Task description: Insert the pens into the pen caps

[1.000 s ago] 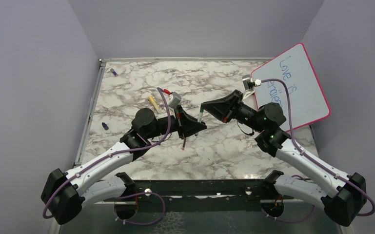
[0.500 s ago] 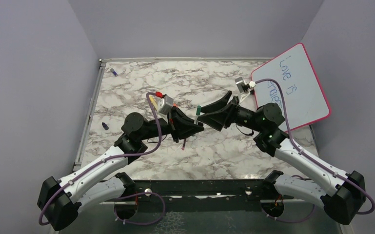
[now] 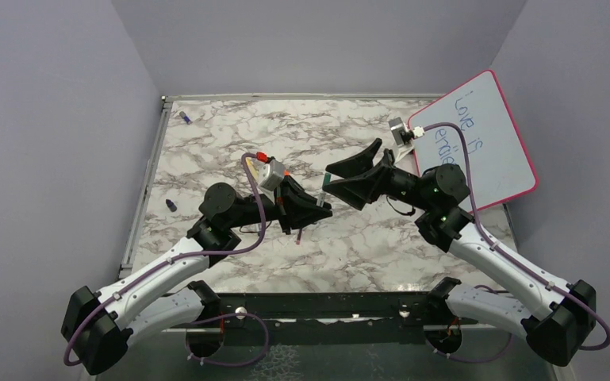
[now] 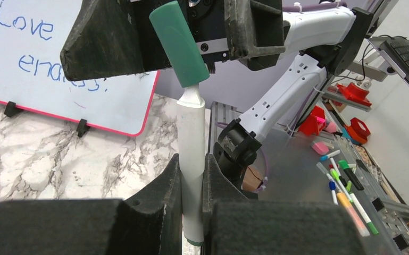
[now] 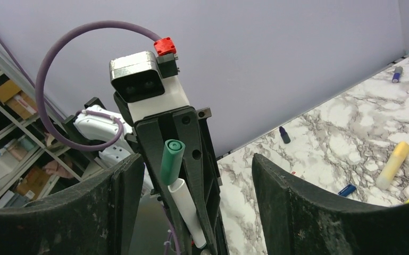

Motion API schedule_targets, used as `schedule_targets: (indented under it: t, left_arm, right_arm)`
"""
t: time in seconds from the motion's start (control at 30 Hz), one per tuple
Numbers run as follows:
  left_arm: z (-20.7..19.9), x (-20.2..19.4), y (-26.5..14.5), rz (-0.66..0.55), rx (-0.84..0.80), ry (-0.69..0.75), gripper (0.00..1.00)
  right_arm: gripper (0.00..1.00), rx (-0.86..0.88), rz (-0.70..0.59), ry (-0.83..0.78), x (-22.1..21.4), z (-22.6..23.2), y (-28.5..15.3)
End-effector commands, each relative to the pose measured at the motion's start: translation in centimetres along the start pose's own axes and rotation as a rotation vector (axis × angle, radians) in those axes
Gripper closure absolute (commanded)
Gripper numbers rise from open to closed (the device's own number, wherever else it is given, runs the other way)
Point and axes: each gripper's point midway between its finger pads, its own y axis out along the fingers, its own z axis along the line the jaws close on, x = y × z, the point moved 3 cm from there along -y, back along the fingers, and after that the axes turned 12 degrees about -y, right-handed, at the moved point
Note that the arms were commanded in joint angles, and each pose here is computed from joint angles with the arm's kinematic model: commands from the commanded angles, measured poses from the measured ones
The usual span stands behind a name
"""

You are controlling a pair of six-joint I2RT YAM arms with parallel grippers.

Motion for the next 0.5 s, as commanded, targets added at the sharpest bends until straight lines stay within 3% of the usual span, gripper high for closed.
schedule_targets:
  t: [0.0, 0.27, 0.47]
  left_arm:
    - [0.0, 0.4, 0.3, -0.008, -0.004, 0.015, 1.0]
    - [0.5, 0.1, 0.5, 0.006, 0.006, 0.009, 1.0]
    - [0.4, 0.4, 0.6, 0.001, 0.005, 0.004, 1.0]
  right_arm:
    - [0.22, 0.055, -0.031, -0.048, 1.5, 1.1, 0.3]
    - [0.26, 0.07, -0.081, -0.061, 3.2, 1.8, 0.6]
    - [0.46, 0.05, -0.051, -0.027, 2.7, 1.1, 1.0]
